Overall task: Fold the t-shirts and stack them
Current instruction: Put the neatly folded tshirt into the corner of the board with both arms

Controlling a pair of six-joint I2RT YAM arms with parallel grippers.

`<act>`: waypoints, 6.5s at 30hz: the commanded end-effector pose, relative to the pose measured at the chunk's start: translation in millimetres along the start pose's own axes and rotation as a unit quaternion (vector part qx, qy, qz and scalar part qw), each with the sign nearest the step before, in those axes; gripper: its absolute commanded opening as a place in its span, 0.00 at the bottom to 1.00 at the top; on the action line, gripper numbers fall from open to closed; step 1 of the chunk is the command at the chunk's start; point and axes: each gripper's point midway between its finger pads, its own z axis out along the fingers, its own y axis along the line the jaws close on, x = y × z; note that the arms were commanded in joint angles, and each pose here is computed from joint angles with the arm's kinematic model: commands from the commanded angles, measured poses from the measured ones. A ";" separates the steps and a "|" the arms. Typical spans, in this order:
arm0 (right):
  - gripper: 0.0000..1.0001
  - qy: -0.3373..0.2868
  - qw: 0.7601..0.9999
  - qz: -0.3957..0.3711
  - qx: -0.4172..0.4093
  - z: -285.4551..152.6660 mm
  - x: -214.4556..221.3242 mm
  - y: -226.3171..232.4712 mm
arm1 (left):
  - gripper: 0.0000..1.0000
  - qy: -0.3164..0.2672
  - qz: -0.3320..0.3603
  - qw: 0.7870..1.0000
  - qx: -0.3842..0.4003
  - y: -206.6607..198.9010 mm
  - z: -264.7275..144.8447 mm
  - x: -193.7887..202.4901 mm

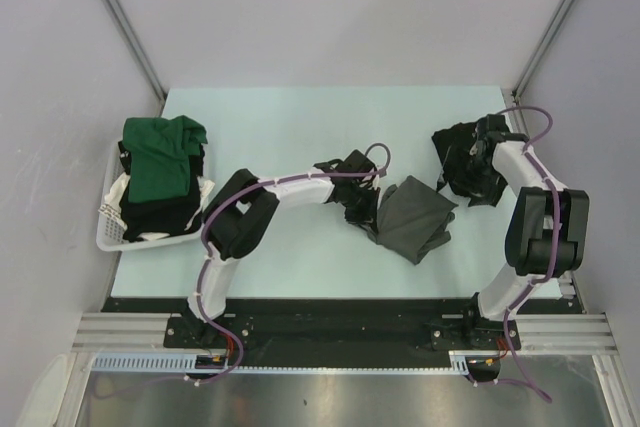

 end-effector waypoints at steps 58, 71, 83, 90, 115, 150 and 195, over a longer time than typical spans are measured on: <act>0.31 -0.004 0.997 -0.073 -0.003 38.7 55.4 22.7 | 0.00 -0.016 0.005 1.000 -0.006 -6.6 -24.7 -19.5; 0.25 -0.039 0.996 -0.082 -0.025 11.3 35.4 30.0 | 0.00 -0.051 0.020 0.998 0.004 -28.2 -39.2 -48.8; 0.21 -0.096 0.993 -0.059 -0.048 -28.4 -9.7 23.7 | 0.00 -0.104 0.045 0.992 0.046 -83.4 -51.6 -122.5; 0.00 -0.133 0.989 -0.057 -0.036 -46.8 -45.7 19.1 | 0.00 -0.151 0.052 0.981 0.111 -125.1 -56.3 -164.5; 0.00 -0.243 0.967 -0.048 0.068 -71.3 -202.3 -40.7 | 0.00 -0.334 0.051 0.917 0.213 -144.6 -38.8 -262.9; 0.01 -0.144 0.986 0.030 0.082 46.3 -217.7 -106.7 | 0.05 -0.234 -0.007 0.943 0.236 -105.1 38.1 -221.6; 1.00 -0.223 0.964 -0.147 0.000 -111.4 -110.6 103.0 | 1.00 -0.377 0.182 0.908 -0.011 -79.8 -181.7 -157.9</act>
